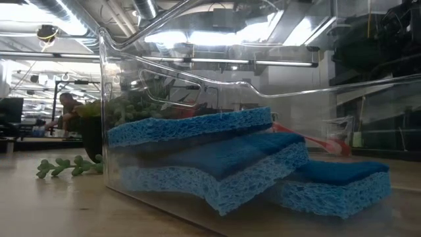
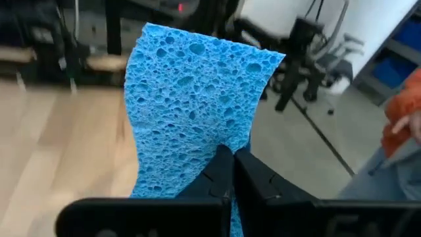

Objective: Pick & Place Kitchen Sink Supplies
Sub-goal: Put the blue sponge into the bottom transparent bin, then put the yellow dish brush into the top right transparent bin

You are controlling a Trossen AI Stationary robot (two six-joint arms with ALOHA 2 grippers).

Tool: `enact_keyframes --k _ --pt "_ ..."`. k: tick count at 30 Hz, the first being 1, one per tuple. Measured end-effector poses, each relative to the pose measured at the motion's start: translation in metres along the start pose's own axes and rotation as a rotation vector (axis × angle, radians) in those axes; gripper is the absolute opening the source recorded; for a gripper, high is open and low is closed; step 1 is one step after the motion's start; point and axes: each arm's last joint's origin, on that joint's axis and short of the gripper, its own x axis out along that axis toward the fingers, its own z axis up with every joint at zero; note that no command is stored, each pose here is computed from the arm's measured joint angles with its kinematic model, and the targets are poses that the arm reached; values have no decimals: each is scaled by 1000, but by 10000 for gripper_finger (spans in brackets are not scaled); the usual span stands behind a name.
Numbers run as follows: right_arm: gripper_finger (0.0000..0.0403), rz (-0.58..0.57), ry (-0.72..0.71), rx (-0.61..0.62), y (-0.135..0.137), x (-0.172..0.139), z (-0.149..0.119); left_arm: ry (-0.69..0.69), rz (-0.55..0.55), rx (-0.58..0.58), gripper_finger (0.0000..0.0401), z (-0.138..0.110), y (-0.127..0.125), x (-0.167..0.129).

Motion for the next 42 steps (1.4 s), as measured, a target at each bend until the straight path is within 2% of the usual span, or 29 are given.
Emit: enact_keyframes --k 4,7,16,21,27,32,42 --pt "149 0 0 2 0 0 0 -75 -15 29 2 9 10 12" --pt "149 0 -1 4 0 0 0 -50 -14 23 2 4 21 28" --pt "149 0 0 1 0 0 0 186 -27 -58 2 -45 52 91" --pt "149 0 0 0 0 0 0 258 22 -103 2 -68 62 111" --pt "149 0 0 0 0 0 0 287 76 -163 6 -79 74 122" --pt "149 0 0 0 0 0 0 279 92 -177 19 -77 80 123" --pt "149 0 0 1 0 0 0 261 110 -167 77 -73 83 120"
